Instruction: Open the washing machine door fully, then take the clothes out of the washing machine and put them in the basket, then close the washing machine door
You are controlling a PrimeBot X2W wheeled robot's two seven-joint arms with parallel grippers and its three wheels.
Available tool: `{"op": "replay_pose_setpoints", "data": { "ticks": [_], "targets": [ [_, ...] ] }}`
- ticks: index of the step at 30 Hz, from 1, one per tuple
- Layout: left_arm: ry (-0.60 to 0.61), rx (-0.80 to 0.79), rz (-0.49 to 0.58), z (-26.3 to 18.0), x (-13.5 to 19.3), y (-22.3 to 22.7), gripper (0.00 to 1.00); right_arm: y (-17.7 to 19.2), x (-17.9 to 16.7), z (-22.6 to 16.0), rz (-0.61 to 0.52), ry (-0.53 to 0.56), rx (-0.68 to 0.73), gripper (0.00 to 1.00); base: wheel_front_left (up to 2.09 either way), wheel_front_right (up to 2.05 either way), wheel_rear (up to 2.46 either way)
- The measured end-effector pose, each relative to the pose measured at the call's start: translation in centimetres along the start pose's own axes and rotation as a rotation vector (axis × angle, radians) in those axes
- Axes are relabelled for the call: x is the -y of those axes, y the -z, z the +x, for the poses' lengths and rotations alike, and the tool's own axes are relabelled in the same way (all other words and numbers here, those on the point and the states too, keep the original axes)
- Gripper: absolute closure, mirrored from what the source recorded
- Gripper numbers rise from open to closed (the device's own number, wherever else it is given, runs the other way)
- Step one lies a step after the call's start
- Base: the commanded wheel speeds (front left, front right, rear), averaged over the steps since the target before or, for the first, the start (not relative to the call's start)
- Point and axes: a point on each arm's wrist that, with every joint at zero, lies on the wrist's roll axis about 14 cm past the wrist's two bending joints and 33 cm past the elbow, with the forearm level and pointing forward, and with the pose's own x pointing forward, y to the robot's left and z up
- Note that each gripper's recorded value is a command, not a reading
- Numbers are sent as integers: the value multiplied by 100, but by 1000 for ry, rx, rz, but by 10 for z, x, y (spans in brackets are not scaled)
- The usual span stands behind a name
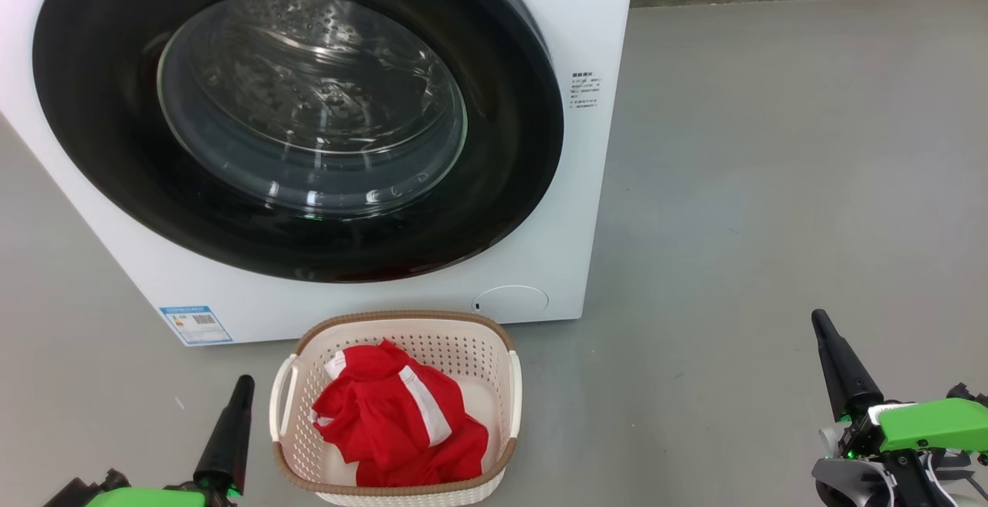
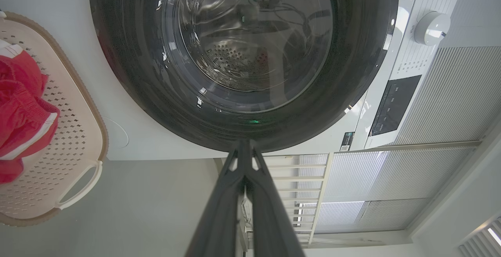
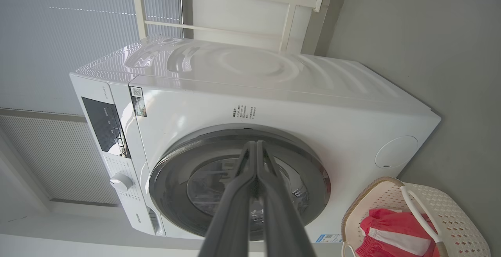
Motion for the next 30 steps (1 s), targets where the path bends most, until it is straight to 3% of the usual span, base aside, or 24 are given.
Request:
{"op": "replay_pose_setpoints", "data": {
  "ticks": [30],
  "targets": [
    [0, -4, 0, 0, 0, 1, 100, -1, 0, 0, -1, 0, 2, 100, 0, 0, 0]
  ]
}}
